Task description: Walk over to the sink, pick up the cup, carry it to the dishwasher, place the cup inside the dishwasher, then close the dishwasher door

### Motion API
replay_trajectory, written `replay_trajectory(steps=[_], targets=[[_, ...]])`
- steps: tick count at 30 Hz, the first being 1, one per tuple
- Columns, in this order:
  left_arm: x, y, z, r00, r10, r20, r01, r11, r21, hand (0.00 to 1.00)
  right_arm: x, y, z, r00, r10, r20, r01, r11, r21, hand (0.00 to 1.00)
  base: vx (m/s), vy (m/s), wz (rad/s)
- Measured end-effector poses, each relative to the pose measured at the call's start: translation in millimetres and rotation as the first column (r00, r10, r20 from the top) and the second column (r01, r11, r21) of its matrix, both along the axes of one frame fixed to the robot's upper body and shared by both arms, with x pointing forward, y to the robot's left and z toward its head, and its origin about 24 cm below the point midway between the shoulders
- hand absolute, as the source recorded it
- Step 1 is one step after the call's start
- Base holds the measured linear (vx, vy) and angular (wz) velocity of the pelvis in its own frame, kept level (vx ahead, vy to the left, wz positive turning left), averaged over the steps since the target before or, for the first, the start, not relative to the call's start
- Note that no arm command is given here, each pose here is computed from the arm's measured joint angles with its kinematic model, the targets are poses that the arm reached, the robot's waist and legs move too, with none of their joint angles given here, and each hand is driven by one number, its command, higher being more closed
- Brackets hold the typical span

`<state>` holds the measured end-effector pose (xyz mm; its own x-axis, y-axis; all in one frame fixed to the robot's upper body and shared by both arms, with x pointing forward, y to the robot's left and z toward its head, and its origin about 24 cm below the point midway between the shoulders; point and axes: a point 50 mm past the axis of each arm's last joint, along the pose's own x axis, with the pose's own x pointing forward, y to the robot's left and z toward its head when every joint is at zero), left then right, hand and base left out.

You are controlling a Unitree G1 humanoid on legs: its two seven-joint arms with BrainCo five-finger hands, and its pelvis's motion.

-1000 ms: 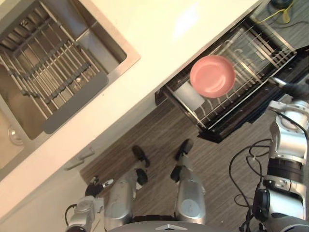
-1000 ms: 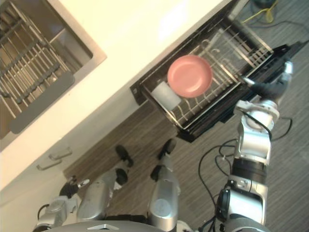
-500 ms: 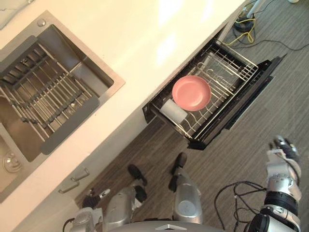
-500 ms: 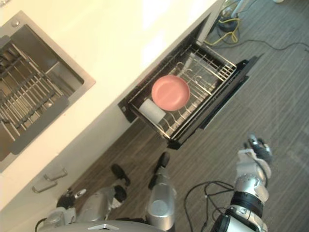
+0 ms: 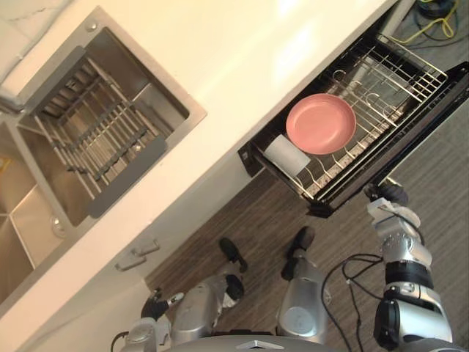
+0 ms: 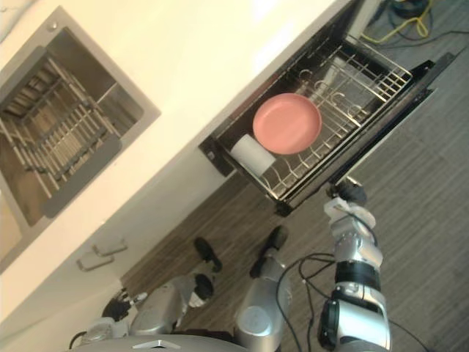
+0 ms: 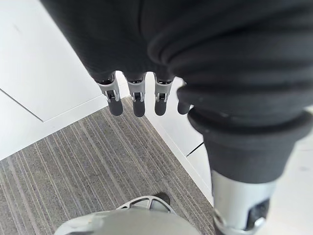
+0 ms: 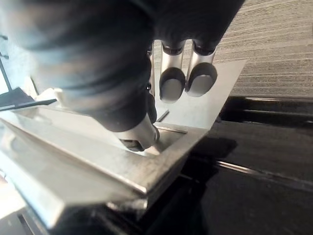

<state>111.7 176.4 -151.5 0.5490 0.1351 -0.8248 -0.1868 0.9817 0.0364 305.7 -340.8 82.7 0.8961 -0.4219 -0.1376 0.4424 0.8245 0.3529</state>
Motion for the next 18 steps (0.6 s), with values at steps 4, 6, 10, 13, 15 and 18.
replay_trajectory(steps=[4, 6, 10, 13, 15, 18], targets=[[-2.0, -13.8, -2.1, 0.999, -0.032, -0.008, 0.031, 0.999, -0.038, 0.0, 31.2, -0.8, 45.6, 0.999, 0.041, -0.016, -0.043, 0.987, -0.152, 1.0, -0.04, -0.086, 0.5], [-1.4, -16.1, -1.8, 0.999, -0.047, -0.004, 0.047, 0.998, -0.046, 0.0, 45.6, 7.2, 58.5, 0.996, 0.068, -0.055, -0.079, 0.975, -0.21, 1.0, -0.07, -0.096, 0.45], [-1.4, -17.7, -1.5, 0.998, -0.063, 0.007, 0.063, 0.996, -0.062, 0.0, 67.5, 12.7, 99.8, 0.995, 0.054, -0.087, -0.082, 0.93, -0.358, 1.0, -0.04, -0.089, 0.62], [-10.0, -17.3, -3.1, 0.998, -0.066, -0.011, 0.065, 0.996, -0.062, 0.0, 71.3, 8.1, 121.9, 0.994, 0.007, -0.109, -0.057, 0.884, -0.463, 1.0, 0.0, -0.044, 0.44], [-13.7, -16.4, -4.0, 0.997, -0.075, -0.022, 0.073, 0.995, -0.068, 0.0, 69.5, 3.9, 126.9, 0.995, -0.015, -0.095, -0.033, 0.876, -0.481, 0.0, 0.0, -0.019, 0.17], [-13.4, -14.7, -3.5, 0.995, -0.097, -0.017, 0.096, 0.994, -0.06, 0.0, 69.5, 2.9, 130.6, 0.995, -0.065, -0.076, 0.02, 0.877, -0.48, 0.0, 0.02, -0.023, 0.08]])
